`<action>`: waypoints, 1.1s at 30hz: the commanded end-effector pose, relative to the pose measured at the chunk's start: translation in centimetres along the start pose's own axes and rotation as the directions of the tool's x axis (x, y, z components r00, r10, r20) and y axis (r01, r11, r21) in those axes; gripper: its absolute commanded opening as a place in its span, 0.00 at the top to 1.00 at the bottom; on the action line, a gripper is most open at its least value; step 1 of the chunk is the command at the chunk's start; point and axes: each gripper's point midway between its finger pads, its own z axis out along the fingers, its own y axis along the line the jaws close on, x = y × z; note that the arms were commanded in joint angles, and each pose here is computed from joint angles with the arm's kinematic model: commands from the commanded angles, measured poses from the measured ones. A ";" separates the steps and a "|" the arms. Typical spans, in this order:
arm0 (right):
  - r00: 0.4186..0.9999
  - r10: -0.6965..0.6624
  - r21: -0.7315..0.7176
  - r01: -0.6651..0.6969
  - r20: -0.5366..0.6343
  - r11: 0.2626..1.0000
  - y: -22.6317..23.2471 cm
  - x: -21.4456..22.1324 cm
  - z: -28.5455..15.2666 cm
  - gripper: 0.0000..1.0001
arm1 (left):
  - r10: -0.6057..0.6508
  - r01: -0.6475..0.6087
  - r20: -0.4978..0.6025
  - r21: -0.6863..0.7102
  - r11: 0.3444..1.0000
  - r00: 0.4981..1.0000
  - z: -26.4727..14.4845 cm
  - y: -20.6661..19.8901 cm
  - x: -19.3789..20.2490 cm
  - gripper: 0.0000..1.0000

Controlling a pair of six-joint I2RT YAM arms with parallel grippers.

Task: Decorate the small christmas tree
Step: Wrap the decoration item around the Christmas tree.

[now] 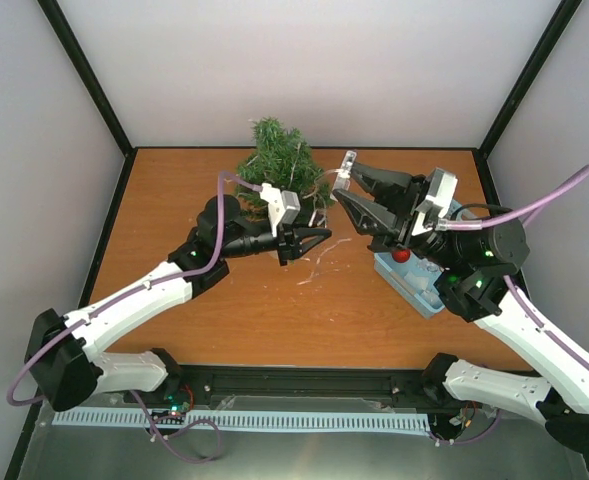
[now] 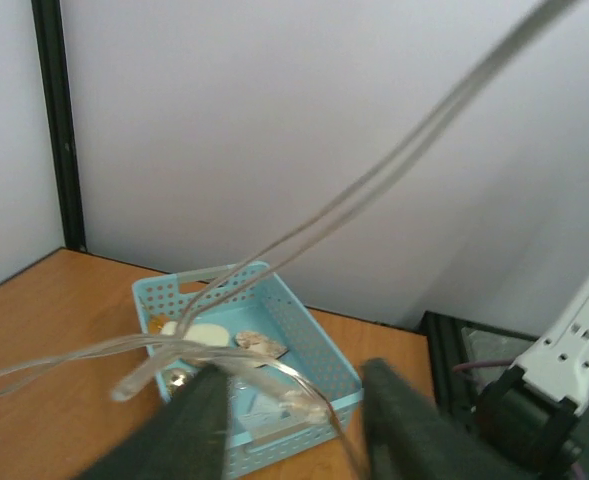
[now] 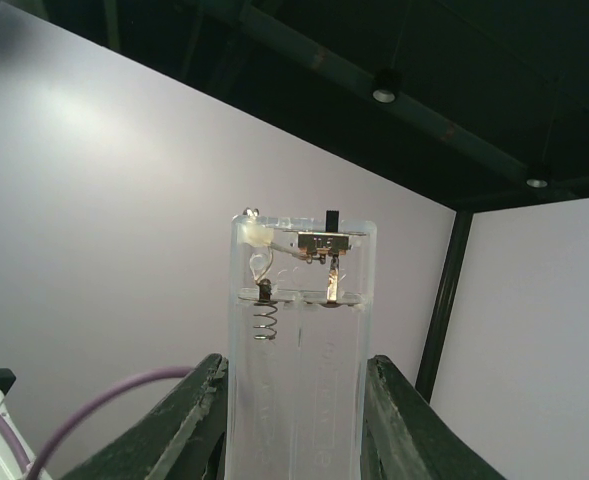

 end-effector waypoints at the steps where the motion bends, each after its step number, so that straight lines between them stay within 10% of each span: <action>1: 1.000 -0.016 0.038 0.015 0.021 0.999 -0.4 -0.9 -0.3 0.92 | 0.044 -0.046 0.034 0.034 0.998 0.998 -0.1 -0.9 -1.6 0.87; 4: 0.989 -0.077 0.235 0.105 -0.124 0.966 -3.6 0.4 -1.9 0.92 | 0.045 -0.045 0.012 -0.005 0.999 0.999 -1.3 -1.0 -1.0 0.99; 9: 0.902 -0.170 0.588 0.392 -0.397 0.707 -9.9 1.3 -9.1 0.93 | 0.036 -0.037 -0.010 -0.120 0.992 0.999 -3.3 0.0 0.4 0.99; 16: 0.803 -0.149 0.679 0.573 -0.577 0.459 -11.9 0.3 -16.3 0.96 | -0.049 0.041 -0.034 -0.217 0.975 0.998 -4.5 1.8 1.8 0.99; 33: 0.664 -0.030 0.647 0.736 -0.747 0.199 -11.8 -0.3 -25.5 0.97 | -0.118 0.117 0.005 -0.196 0.974 0.993 -5.6 2.1 1.5 0.99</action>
